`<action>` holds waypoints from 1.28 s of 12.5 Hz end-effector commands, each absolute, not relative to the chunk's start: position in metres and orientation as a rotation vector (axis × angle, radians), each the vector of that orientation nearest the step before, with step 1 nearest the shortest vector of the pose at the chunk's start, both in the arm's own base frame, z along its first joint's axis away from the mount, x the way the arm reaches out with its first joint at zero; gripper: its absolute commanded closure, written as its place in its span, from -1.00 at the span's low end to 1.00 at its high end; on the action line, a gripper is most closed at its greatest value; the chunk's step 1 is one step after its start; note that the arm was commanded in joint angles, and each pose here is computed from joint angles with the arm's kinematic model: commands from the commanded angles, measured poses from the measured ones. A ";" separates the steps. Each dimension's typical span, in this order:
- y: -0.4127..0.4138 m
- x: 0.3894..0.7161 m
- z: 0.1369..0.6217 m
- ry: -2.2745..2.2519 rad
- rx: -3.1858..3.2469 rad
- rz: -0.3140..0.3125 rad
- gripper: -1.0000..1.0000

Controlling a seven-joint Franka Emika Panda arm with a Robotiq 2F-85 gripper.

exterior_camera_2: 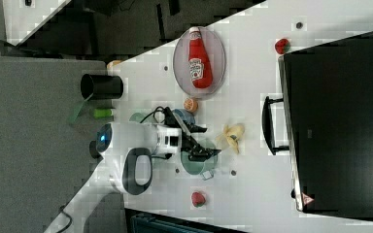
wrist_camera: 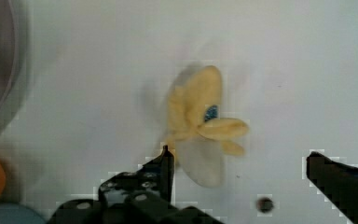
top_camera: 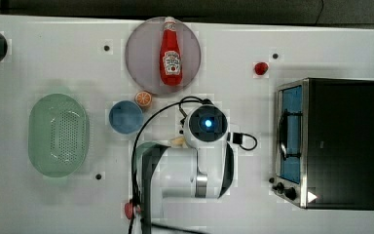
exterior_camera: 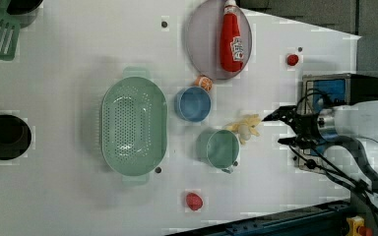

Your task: Pick banana from table and place on oven.

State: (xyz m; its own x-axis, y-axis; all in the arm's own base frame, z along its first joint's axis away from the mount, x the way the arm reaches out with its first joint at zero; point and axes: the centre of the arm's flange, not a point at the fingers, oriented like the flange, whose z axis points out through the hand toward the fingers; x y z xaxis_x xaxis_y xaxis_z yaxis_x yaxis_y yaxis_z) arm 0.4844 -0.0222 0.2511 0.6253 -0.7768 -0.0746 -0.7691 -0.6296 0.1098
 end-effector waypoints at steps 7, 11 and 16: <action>0.005 0.481 0.182 -1.264 2.819 -0.137 -1.00; 0.007 0.480 0.166 -1.267 2.838 -0.092 -0.18; 0.007 0.479 0.163 -1.265 2.836 -0.101 0.58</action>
